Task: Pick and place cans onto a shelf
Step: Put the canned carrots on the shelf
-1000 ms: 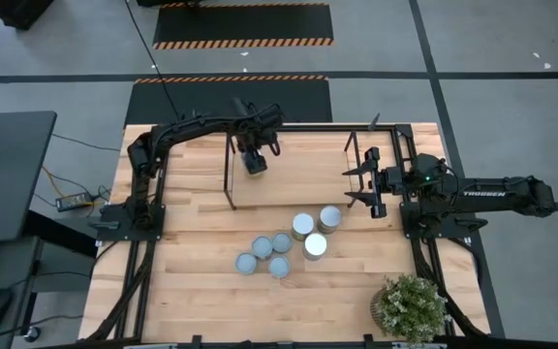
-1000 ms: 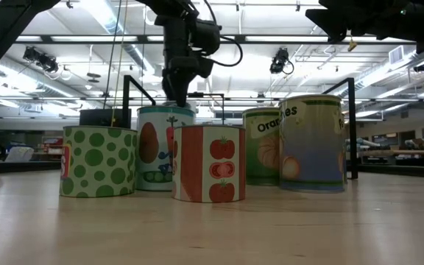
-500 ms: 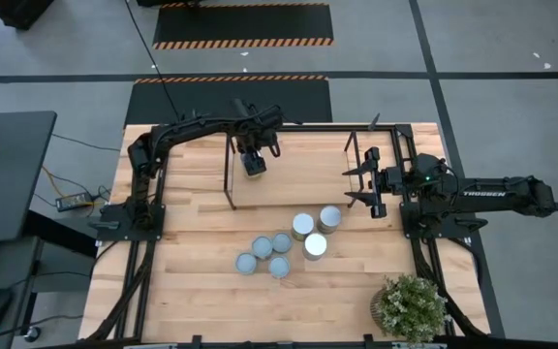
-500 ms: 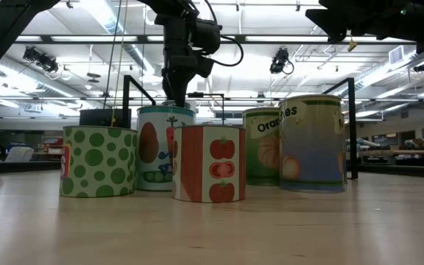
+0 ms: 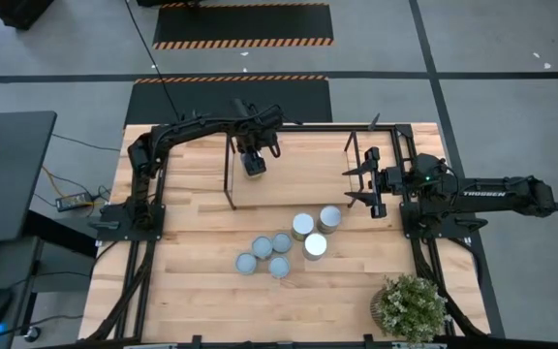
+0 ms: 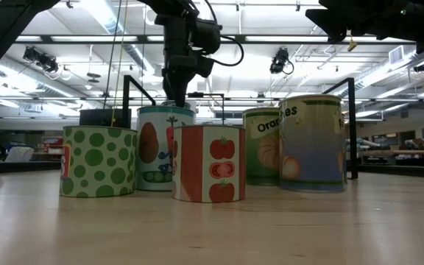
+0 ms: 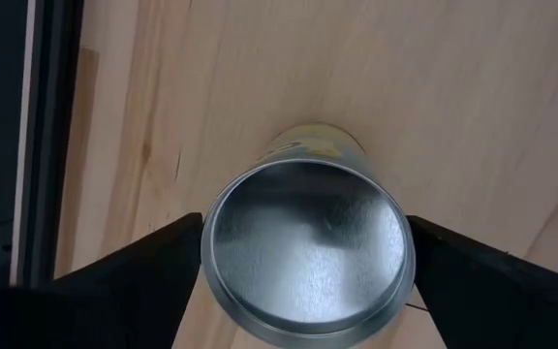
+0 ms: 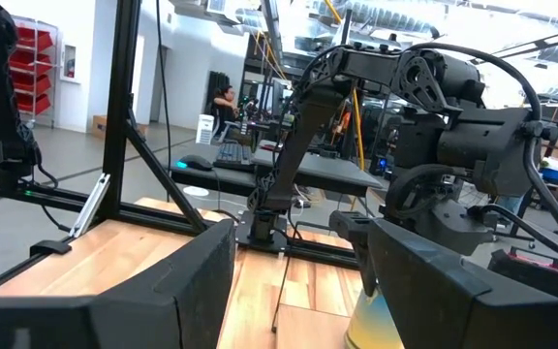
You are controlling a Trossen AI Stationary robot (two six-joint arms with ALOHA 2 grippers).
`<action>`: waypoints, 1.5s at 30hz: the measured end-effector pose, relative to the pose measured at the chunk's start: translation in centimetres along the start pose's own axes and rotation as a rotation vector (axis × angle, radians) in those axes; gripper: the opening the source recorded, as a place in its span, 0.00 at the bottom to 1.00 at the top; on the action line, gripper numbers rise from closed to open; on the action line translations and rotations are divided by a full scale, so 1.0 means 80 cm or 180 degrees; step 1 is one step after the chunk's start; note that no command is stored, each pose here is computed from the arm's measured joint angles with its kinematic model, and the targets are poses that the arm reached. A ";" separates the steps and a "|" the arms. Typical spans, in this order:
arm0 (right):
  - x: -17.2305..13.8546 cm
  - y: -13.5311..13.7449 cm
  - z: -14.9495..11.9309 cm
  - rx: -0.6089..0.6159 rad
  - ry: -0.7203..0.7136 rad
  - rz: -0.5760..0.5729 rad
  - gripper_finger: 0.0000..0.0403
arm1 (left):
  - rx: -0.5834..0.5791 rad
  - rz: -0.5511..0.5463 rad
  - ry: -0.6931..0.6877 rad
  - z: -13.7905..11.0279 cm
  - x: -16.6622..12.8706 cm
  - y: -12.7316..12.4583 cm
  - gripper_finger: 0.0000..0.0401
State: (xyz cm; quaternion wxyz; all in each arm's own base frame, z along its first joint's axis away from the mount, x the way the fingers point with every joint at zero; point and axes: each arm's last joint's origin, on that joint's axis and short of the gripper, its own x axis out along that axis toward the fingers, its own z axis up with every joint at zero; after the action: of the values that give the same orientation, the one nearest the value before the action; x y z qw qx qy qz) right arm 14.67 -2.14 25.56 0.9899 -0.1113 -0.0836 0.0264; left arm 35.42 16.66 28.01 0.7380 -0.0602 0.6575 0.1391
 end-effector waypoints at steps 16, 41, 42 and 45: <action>0.000 0.000 0.000 0.0001 0.0000 -0.0001 0.61 | 0.0039 0.0129 0.0000 0.001 0.000 -0.002 0.89; 0.000 0.000 0.000 0.0001 0.0000 -0.0001 0.61 | 0.0130 0.0206 0.0022 0.002 0.000 -0.010 0.97; 0.000 0.000 0.000 0.0001 0.0000 0.0000 0.61 | 0.0125 0.0216 0.0001 0.003 -0.001 -0.011 0.97; 0.000 0.000 0.000 0.0001 0.0000 0.0000 0.61 | 0.0148 0.0215 -0.0005 0.003 -0.001 -0.011 0.98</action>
State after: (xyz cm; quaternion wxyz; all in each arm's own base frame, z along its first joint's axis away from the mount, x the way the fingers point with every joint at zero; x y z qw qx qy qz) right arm 14.67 -2.14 25.56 0.9899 -0.1111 -0.0836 0.0263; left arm 35.92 15.85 28.01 0.7347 -0.0207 0.6616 0.1487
